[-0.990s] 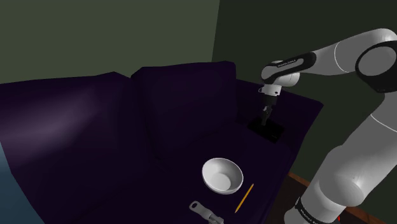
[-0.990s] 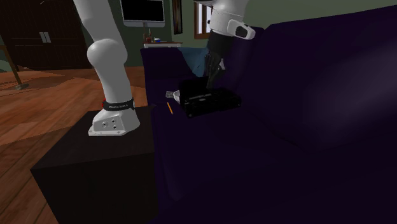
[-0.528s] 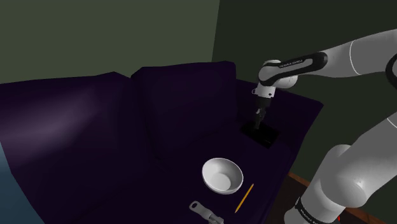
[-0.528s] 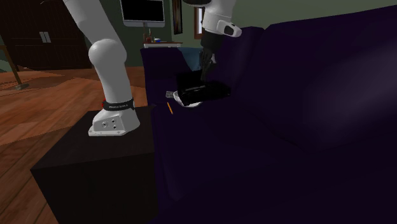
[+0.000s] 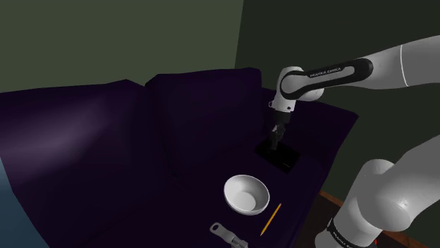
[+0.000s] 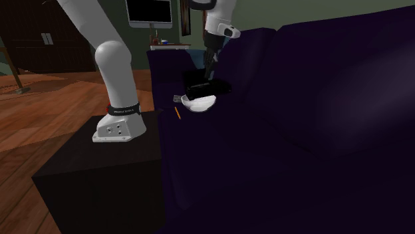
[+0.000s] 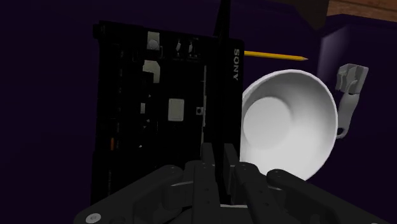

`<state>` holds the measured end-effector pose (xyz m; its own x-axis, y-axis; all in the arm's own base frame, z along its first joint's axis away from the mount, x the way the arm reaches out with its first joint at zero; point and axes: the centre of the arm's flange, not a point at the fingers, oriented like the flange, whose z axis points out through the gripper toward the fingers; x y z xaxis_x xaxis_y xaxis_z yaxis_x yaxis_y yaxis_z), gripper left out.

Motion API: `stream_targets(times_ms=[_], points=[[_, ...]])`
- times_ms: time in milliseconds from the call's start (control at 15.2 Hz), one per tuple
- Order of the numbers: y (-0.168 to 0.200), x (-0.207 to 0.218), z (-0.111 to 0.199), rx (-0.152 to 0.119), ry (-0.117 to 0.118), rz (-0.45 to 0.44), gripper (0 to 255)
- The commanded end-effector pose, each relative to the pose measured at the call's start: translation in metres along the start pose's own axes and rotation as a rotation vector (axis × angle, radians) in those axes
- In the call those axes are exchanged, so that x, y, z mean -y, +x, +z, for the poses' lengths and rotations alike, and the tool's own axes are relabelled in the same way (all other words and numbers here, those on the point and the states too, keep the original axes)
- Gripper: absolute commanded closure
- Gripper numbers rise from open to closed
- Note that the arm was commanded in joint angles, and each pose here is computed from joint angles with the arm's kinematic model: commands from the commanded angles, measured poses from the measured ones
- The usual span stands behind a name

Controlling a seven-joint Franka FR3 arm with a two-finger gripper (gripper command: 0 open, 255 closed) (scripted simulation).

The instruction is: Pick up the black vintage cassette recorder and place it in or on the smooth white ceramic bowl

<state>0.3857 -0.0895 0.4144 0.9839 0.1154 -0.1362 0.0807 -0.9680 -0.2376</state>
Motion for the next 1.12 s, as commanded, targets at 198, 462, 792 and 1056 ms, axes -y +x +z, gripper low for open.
stream_targets(times_ms=[198, 462, 792, 1056], points=[[0.01, 0.065, 0.009, -0.002, 0.0, 0.001, 255], [0.017, 0.116, 0.017, -0.002, 0.0, 0.001, 255], [0.026, 0.181, 0.028, -0.002, 0.0, 0.001, 255], [0.031, 0.203, 0.042, -0.002, 0.0, 0.001, 255]])
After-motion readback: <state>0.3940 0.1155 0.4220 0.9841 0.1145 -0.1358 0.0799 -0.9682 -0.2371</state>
